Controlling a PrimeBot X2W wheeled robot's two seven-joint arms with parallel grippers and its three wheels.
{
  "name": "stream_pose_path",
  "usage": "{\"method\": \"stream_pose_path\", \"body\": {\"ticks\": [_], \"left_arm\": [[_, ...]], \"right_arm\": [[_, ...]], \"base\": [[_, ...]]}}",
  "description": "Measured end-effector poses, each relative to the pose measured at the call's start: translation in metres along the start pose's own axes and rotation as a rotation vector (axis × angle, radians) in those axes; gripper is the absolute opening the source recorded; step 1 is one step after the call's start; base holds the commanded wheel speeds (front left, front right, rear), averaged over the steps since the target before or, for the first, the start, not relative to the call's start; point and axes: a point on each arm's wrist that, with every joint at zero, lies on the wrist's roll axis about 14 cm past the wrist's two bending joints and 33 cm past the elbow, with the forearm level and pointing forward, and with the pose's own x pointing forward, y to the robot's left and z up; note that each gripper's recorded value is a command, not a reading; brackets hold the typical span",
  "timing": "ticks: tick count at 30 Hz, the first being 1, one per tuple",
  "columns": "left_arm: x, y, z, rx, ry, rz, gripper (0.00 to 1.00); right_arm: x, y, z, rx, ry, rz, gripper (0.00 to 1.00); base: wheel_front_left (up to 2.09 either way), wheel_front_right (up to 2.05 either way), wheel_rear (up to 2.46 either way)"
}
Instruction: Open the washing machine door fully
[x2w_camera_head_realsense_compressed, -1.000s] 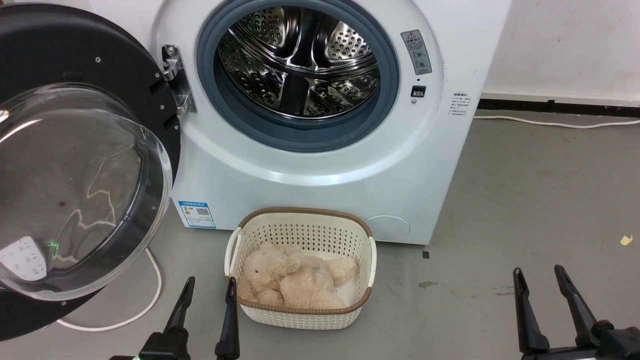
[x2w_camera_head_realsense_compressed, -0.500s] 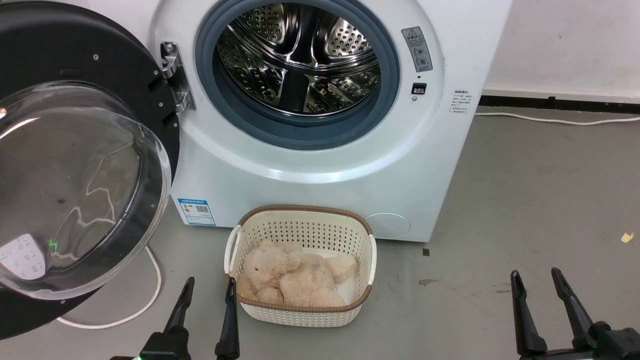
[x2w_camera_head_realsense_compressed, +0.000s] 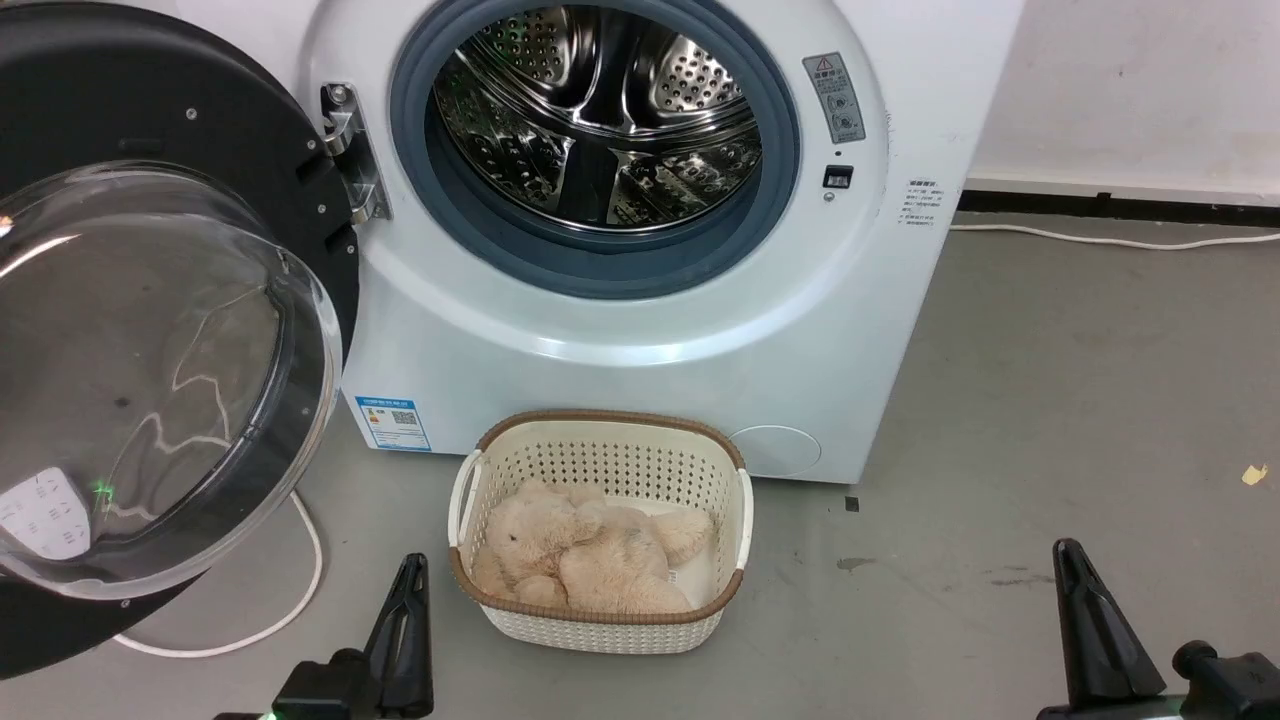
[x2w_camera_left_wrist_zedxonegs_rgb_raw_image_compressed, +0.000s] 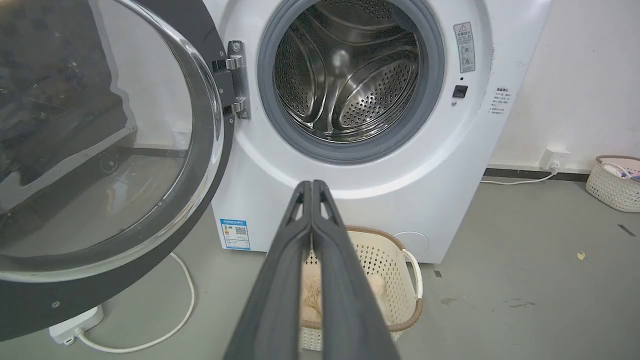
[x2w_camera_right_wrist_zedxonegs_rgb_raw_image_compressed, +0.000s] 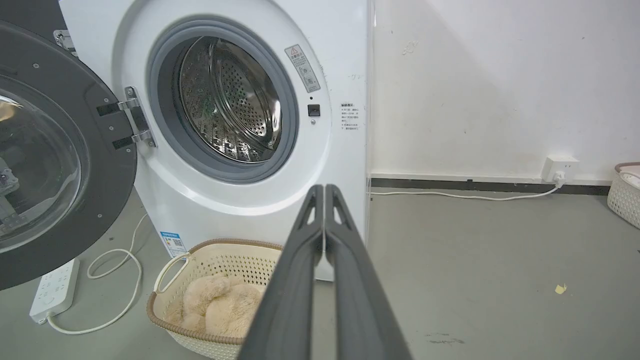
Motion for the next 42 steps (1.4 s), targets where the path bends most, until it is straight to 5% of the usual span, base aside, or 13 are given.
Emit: {"method": "stream_pose_path", "body": {"ticks": [42], "left_arm": [[0.011,0.002,0.000,0.030,0.039,-0.011,0.00]], "right_arm": [[0.007,0.005,-0.007,-0.042,0.067,0.019,0.00]], "base": [[0.00,0.00,0.00]]}}
